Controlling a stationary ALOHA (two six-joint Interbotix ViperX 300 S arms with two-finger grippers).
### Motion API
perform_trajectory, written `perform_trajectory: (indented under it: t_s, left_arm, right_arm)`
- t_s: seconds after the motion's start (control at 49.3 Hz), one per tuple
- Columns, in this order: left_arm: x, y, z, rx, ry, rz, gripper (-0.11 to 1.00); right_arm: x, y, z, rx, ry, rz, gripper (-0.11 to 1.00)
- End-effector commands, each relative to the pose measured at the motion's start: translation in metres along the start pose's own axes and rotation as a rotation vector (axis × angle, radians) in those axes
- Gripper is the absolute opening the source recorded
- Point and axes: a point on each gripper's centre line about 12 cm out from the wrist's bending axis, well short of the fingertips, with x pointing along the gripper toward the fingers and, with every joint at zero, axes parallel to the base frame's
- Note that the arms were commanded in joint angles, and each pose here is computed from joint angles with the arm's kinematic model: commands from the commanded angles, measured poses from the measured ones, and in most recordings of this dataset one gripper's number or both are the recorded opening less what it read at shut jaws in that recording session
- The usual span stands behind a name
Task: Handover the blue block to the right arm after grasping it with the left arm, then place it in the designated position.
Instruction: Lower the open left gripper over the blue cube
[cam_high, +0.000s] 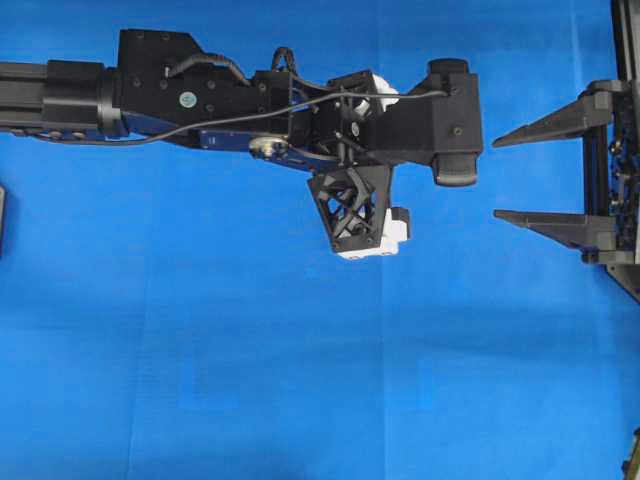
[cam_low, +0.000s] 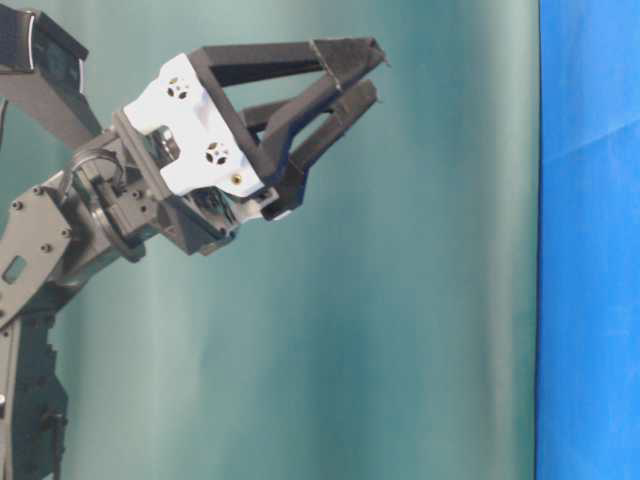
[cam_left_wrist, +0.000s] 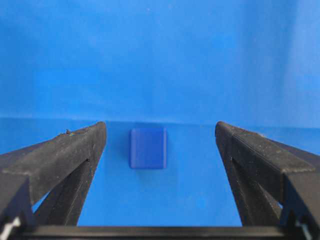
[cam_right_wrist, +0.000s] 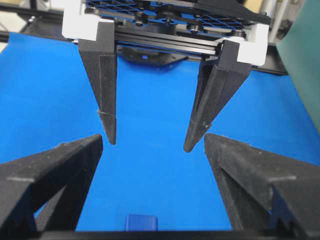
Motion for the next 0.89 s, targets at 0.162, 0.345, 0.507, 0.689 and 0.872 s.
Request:
perform_trajectory:
  t_s: [0.162, 0.345, 0.507, 0.689, 0.872]
  left_arm:
    - [0.014, -0.004, -0.016, -0.002, -0.035, -0.005, 0.93]
    - [0.030, 0.000, -0.035, 0.014, -0.037, 0.006, 0.93]
    - [0.056, 0.003, -0.054, 0.008, -0.031, 0.007, 0.93]
    - [0.083, 0.001, -0.072, 0.006, 0.011, 0.005, 0.93]
    - [0.099, -0.001, -0.082, 0.009, 0.026, 0.002, 0.93]
  right_arm:
    - [0.003, 0.000, 0.009, 0.006, -0.020, -0.001, 0.95]
    - [0.004, 0.000, 0.007, 0.006, -0.011, -0.001, 0.95]
    - [0.006, 0.000, 0.003, 0.006, 0.005, -0.003, 0.95]
    - [0.006, 0.000, 0.002, 0.006, 0.006, -0.003, 0.95]
    - [0.006, -0.001, 0.002, 0.005, 0.009, -0.004, 0.95]
